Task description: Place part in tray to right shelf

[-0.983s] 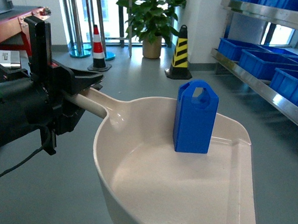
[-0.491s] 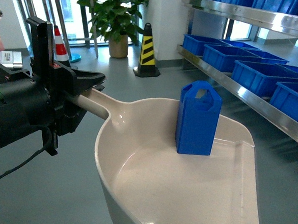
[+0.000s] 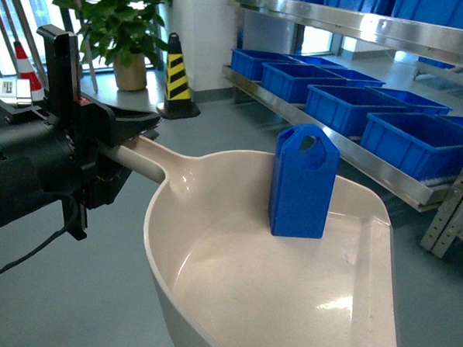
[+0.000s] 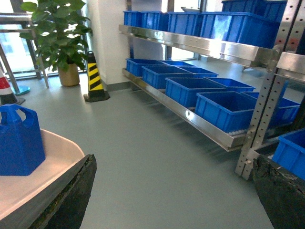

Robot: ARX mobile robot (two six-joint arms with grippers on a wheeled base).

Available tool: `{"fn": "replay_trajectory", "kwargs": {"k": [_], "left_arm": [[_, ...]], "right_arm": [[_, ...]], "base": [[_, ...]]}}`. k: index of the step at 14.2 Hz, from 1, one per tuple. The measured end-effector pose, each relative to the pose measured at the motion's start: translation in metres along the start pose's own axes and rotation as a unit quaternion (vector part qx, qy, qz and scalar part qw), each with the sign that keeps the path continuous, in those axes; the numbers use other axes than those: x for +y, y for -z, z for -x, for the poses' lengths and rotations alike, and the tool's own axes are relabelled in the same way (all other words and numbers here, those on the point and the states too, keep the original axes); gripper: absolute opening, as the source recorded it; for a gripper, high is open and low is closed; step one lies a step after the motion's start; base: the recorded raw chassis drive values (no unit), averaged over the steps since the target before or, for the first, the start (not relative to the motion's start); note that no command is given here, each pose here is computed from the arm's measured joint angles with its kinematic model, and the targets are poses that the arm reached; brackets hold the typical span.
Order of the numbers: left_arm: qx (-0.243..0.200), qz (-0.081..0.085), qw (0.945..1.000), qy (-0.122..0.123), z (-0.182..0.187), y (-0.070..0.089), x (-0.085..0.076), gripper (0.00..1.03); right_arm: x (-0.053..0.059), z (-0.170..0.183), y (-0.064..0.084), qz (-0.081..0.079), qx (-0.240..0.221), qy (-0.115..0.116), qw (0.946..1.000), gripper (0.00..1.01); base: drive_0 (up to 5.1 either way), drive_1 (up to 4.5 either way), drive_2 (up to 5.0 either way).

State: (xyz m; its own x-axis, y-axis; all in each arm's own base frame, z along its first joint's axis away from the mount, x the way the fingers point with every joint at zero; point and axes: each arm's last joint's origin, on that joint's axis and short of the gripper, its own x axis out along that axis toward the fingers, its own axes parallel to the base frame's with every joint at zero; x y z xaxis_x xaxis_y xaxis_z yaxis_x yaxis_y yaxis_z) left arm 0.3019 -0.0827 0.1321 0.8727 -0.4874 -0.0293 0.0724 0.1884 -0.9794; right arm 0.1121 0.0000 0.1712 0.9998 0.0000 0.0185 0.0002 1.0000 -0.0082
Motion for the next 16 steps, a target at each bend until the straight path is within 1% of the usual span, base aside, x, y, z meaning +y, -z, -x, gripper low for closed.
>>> {"fn": "replay_trajectory", "kwargs": {"k": [11,16], "left_arm": [[0.000,0.000,1.0000,0.000,0.0000,0.0000,0.0000,0.13],[-0.001,0.000,1.0000,0.000,0.0001,-0.0005,0.0001,0.13]], "right_arm": [[0.0000,0.0000,0.0000,0.000,0.000,0.000,1.0000,0.98],[0.0000,0.0000,0.0000,0.000,0.000,0.000,1.0000,0.98]], "base": [[-2.2,-2.20,-2.2],[-1.7,-1.73,-1.7]]}}
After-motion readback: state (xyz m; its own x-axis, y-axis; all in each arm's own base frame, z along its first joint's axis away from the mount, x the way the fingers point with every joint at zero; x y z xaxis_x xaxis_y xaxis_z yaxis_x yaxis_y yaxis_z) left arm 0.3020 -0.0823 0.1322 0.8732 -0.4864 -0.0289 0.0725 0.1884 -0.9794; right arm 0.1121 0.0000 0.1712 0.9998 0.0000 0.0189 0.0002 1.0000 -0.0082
